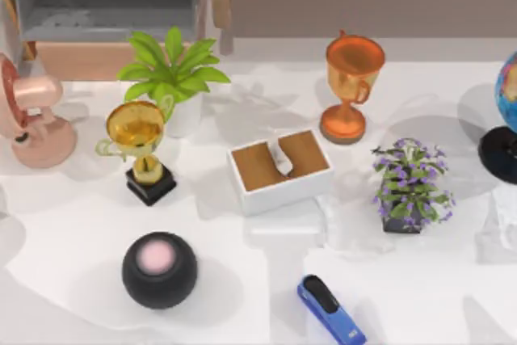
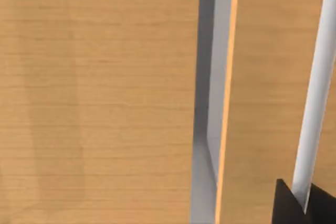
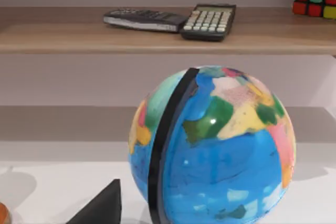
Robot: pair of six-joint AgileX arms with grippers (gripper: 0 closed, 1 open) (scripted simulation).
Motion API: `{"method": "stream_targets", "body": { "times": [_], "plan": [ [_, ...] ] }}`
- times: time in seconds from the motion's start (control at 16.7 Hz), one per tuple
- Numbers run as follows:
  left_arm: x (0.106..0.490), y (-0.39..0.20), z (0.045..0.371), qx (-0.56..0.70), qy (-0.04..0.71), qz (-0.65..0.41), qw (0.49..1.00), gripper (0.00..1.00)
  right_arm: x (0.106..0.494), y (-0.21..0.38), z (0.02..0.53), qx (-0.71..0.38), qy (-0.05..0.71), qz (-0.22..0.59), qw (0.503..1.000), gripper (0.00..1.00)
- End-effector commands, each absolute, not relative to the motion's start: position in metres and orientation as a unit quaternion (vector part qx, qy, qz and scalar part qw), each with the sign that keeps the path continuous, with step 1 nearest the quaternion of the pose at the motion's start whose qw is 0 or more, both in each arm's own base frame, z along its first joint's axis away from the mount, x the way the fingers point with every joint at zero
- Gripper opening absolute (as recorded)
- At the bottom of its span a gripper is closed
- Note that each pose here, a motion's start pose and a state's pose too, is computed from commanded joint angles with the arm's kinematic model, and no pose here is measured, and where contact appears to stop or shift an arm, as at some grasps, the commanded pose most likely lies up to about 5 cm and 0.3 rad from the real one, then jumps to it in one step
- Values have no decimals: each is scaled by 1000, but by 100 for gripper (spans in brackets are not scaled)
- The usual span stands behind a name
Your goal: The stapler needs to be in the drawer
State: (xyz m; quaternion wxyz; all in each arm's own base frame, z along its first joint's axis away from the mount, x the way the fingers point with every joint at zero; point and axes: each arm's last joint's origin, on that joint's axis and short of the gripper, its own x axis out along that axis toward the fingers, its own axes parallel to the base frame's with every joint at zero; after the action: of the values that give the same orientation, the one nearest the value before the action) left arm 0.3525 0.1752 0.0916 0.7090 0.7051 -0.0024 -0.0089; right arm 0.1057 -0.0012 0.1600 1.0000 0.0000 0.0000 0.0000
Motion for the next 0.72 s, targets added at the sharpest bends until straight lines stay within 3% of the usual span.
{"method": "stream_targets", "body": {
  "times": [0.3,0.72],
  "plan": [
    [310,174,87,701,4,-16,713,0,106,-1,160,0,0,0,1000,100],
    [304,174,89,704,0,-13,710,0,106,-1,160,0,0,0,1000,100]
  ]
}}
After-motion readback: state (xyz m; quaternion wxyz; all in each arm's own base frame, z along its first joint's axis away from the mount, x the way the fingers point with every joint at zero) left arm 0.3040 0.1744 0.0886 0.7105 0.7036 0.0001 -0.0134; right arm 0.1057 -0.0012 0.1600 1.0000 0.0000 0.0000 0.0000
